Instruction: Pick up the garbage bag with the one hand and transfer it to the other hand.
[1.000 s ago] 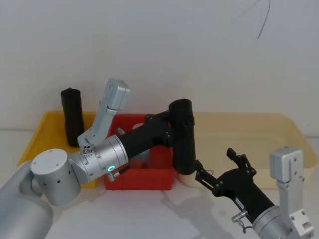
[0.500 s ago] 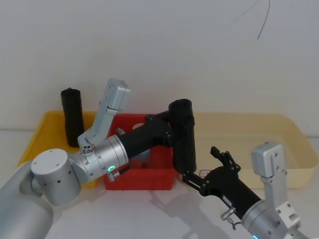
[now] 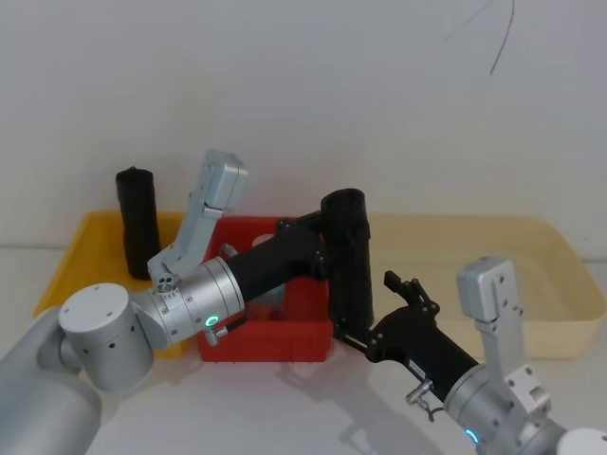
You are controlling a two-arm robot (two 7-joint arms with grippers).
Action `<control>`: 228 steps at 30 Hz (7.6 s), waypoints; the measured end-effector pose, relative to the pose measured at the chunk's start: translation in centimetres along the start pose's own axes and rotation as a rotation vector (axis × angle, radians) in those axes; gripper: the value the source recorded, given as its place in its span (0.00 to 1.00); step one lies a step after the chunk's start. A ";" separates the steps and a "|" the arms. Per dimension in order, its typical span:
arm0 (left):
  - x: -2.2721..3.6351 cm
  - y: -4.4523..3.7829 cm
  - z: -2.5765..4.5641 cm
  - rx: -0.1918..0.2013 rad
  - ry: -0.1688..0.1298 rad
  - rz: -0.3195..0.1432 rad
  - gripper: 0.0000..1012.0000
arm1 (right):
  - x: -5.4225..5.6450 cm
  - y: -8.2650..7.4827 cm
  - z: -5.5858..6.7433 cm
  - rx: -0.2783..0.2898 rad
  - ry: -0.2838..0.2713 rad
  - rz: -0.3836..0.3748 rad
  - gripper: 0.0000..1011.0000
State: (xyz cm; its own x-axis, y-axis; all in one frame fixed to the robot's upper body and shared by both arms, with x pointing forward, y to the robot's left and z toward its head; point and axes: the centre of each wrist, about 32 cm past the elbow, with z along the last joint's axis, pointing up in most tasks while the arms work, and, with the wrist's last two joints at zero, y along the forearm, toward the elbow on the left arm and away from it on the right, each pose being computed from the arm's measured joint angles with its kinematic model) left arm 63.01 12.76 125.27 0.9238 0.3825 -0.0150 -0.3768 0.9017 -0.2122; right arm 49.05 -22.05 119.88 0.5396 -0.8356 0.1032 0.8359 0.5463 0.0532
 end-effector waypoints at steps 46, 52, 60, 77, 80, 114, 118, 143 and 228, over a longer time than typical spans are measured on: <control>-0.01 -0.01 0.00 0.000 0.000 -0.001 0.56 | 1.2 3.6 0.0 -0.003 0.031 0.055 0.57; -0.01 0.00 0.00 0.000 0.000 0.000 0.75 | 1.9 3.3 0.1 -0.002 0.026 0.026 0.57; 0.00 0.00 0.00 0.000 0.000 0.000 0.99 | 3.8 2.7 0.3 -0.005 0.014 -0.046 0.57; 0.00 0.01 0.00 0.000 0.000 0.000 0.99 | 10.7 2.8 0.5 -0.026 -0.039 -0.223 0.57; 0.00 0.01 0.00 0.000 0.000 0.000 0.99 | 11.8 2.8 0.6 -0.030 -0.045 -0.245 0.57; -0.02 0.25 0.03 -0.004 -0.006 0.024 0.99 | 12.8 1.9 4.3 -0.006 -0.181 -0.205 0.99; 0.01 0.62 0.13 -0.008 -0.018 0.054 0.99 | 12.1 2.2 4.9 0.015 -0.191 -0.165 0.99; 0.07 5.57 2.37 -0.092 -0.183 0.369 0.99 | 7.3 6.0 6.5 0.086 -0.162 0.097 0.99; -0.95 10.23 5.19 -0.149 -0.487 0.679 0.99 | 4.2 16.3 0.9 -0.281 -0.096 0.295 0.99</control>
State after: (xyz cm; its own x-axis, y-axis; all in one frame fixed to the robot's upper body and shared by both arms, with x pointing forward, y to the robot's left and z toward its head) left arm 57.92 22.67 128.18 0.3553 0.9062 0.2292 -0.7947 0.4219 -0.4363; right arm 64.84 -16.58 122.12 0.7594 -0.6290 0.1663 0.6489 0.7135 -0.2643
